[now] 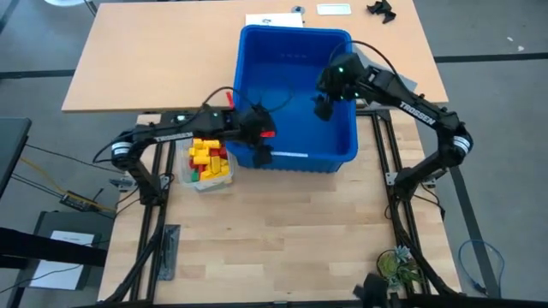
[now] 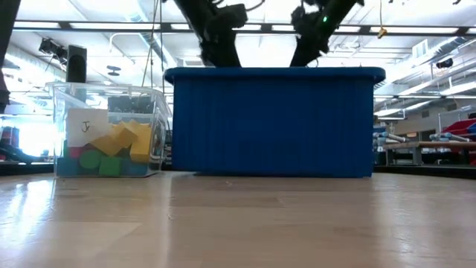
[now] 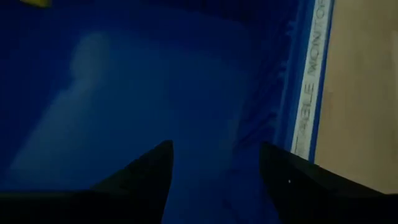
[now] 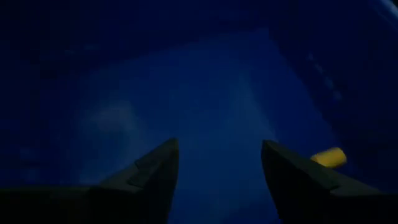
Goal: Sort blocks
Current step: Put the yellow block into the transparent bin
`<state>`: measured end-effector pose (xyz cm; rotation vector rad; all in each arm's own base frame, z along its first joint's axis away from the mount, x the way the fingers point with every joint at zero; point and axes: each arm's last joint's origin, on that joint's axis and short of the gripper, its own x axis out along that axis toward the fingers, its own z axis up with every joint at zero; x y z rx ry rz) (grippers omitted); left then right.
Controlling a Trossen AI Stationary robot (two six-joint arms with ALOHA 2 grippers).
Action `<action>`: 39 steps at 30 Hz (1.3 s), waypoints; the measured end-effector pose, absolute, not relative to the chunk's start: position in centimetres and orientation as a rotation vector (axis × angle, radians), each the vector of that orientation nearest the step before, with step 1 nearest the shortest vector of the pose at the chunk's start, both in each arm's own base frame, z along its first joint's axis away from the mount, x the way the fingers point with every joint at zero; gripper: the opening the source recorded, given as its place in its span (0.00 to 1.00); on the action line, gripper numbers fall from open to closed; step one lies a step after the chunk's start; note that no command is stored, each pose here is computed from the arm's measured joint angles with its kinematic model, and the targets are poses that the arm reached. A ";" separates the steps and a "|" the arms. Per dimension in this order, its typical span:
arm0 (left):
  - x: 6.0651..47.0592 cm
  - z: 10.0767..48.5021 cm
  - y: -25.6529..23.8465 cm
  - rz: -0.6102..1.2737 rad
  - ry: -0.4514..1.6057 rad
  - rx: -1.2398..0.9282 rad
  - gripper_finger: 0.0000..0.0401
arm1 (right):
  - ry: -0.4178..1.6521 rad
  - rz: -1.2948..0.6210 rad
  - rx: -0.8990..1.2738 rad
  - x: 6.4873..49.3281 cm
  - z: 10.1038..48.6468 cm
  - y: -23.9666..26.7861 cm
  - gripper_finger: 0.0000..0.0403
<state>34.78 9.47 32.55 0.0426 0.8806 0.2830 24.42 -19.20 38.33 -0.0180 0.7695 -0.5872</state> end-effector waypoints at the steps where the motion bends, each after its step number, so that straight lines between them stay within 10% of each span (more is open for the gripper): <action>1: 35.2 32.2 9.2 0.253 0.882 0.035 0.62 | 0.772 -0.617 -0.005 24.5 38.0 -19.9 0.56; 20: 39.0 31.6 4.8 0.014 0.689 -0.020 0.62 | 0.840 -0.956 0.247 27.1 27.7 -30.5 0.56; 39: 40.7 30.9 4.5 0.012 0.723 -0.023 0.62 | 1.114 -1.184 -0.170 28.6 21.8 -34.2 0.56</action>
